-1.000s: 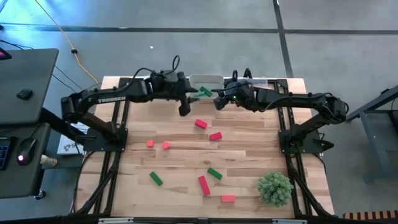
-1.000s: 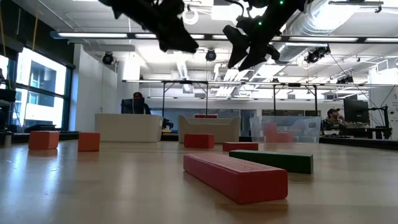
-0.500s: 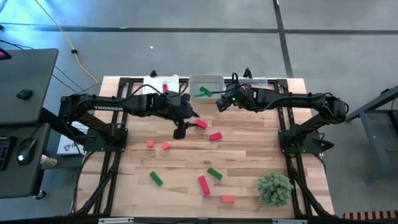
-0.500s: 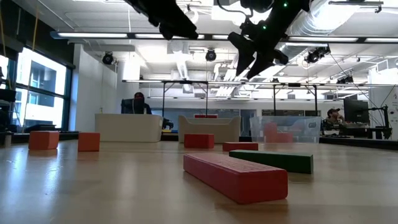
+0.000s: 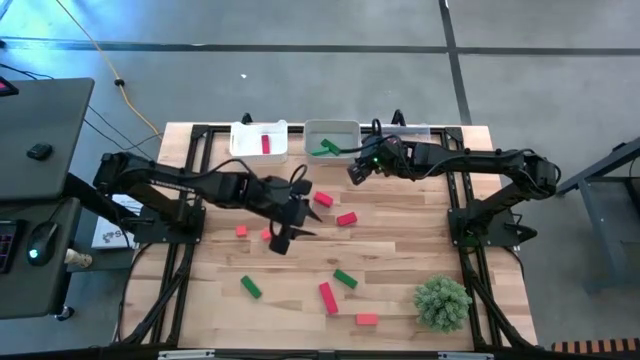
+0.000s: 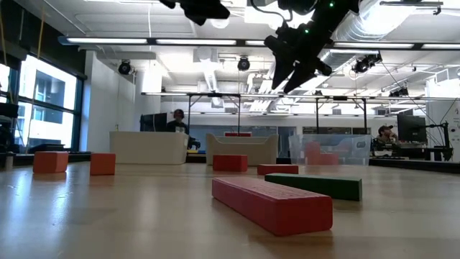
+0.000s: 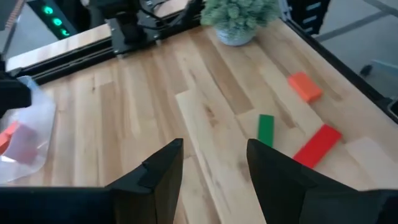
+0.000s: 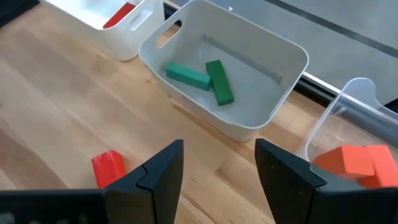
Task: Sort & place blocks by color
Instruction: Put the bottom red block into the white bin
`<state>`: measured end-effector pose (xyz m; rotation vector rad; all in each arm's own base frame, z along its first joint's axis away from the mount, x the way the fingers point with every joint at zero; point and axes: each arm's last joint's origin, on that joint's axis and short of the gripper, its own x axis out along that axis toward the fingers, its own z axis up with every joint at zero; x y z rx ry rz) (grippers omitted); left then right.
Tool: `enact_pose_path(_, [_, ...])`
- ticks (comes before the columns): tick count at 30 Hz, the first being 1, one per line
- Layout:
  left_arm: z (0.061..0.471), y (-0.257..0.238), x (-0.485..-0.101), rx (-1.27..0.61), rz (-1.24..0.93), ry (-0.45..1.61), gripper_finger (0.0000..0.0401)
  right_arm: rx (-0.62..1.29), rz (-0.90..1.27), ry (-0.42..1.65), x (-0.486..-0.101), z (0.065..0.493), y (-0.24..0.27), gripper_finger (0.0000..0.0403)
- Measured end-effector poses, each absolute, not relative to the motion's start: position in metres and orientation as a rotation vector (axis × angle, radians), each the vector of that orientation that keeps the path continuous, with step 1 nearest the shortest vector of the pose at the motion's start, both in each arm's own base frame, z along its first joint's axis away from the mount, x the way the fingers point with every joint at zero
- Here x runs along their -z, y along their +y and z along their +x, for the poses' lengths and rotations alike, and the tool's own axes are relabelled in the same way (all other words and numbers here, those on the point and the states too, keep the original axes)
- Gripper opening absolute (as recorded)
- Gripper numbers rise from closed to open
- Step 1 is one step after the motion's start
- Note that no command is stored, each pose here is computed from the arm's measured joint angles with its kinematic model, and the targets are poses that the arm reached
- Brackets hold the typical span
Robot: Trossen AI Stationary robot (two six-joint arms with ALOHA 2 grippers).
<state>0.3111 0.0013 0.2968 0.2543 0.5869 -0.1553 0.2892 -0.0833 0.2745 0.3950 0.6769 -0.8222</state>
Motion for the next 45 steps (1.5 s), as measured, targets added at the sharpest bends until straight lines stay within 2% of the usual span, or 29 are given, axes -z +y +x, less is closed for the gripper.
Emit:
enact_pose_path(10, [0.317,-0.022,-0.299,0.208,0.238,0.52,0.0195,0.809,0.396,0.711,-0.273,0.287,-0.082,0.0188])
enact_pose_path(14, [0.326,-0.034,-0.293,0.259,0.327,0.48,0.0202,0.781,0.388,0.731,-0.272,0.287,-0.082,0.0188])
enact_pose_path(29, [0.363,-0.063,-0.233,0.367,0.43,0.542,0.02,0.774,0.385,0.762,-0.27,0.286,-0.081,0.0188])
enact_pose_path(45, [0.377,-0.086,-0.178,0.519,0.508,0.63,0.02,0.777,0.391,0.766,-0.27,0.285,-0.081,0.0188])
